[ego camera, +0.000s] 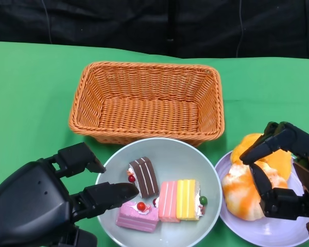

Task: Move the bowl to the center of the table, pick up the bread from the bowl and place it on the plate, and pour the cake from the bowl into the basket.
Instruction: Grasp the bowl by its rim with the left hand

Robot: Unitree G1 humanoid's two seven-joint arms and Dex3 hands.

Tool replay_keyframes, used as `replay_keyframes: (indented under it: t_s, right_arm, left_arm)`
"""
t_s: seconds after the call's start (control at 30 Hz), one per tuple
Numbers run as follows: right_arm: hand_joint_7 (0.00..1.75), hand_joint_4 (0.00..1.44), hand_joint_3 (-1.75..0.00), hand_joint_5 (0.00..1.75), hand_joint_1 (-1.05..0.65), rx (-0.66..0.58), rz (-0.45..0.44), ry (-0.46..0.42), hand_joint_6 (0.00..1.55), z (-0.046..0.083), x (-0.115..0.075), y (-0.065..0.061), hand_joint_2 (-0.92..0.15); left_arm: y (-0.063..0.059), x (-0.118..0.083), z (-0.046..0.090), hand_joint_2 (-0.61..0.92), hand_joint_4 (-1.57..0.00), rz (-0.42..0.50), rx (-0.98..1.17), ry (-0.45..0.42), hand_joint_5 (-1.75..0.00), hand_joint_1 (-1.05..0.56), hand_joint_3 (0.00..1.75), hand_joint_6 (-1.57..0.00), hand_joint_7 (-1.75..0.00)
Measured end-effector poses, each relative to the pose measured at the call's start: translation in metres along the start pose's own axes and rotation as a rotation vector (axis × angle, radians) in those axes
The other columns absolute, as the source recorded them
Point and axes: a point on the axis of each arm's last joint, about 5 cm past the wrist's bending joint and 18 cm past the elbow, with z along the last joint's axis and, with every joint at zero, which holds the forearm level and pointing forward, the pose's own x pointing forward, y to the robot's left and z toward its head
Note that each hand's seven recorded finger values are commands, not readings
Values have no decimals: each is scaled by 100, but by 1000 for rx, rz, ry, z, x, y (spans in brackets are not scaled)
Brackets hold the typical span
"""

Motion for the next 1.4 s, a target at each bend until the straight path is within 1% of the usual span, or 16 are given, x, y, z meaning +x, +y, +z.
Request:
replay_keyframes:
  t_s: [0.23, 0.27, 0.3, 0.4, 0.47, 0.77, 0.8, 0.9, 0.97, 1.07, 1.2, 1.4]
  right_arm:
    - [137, 68, -122, 158, -15, 1, -1, -1, 63, 0, 0, 0, -41]
    - [137, 70, -119, 156, -10, 2, -2, 0, 64, 0, 0, 0, -43]
    - [137, 71, -116, 154, -7, 4, 0, 0, 66, 0, 0, 0, -46]
    - [136, 72, -113, 153, -5, 6, 7, 0, 66, 0, 0, 1, -47]
    - [136, 72, -113, 153, -5, 5, 9, 0, 67, 0, 0, 0, -48]
    - [136, 72, -112, 153, -5, 0, 5, 1, 67, 0, 0, -1, -48]
    - [134, 71, -108, 152, -7, 0, 4, 1, 66, 0, 0, -1, -49]
    - [131, 70, -100, 151, -11, 2, -2, 4, 67, 0, 0, -1, -53]
    - [130, 70, -98, 151, -11, 2, -1, 5, 66, 0, 0, 0, -55]
    - [129, 69, -97, 151, -11, 2, 6, 8, 66, 0, -1, 0, -56]
    - [129, 69, -96, 151, -11, 0, 11, 9, 66, 0, -1, -1, -57]
    - [126, 69, -89, 150, -12, 3, 12, 10, 66, 0, -1, 0, -60]
  left_arm:
    - [0, 0, 0, 86, -30, 0, 0, -2, -92, -67, 0, -63, -15]
    - [-2, 0, 0, 84, -32, 0, 7, -5, -90, -55, 1, -65, -15]
    - [-6, 1, 1, 83, -35, -3, 14, -10, -87, -48, 1, -67, -14]
    - [-24, 1, 9, 83, -38, -36, 0, -34, -84, -43, 1, -69, -13]
    - [-27, 0, 10, 83, -38, -35, 0, -44, -83, -42, 1, -69, -12]
    - [-28, 0, 10, 83, -40, -13, 9, -41, -81, -42, 1, -70, -10]
    - [-29, 0, 10, 84, -40, -9, 17, -44, -82, -45, 1, -72, -10]
    - [-36, 2, 10, 82, -42, -15, 47, -71, -88, -48, 0, -81, -16]
    - [-40, 4, 10, 81, -42, -19, 56, -97, -93, -49, 0, -83, -19]
    - [-44, 6, 10, 81, -41, 4, 57, -114, -97, -50, 0, -82, -22]
    - [-46, 8, 10, 81, -38, 26, 53, -132, -101, -50, 0, -77, -29]
    - [-48, 8, 12, 82, -42, 8, 45, -144, -98, -50, 1, -76, -32]
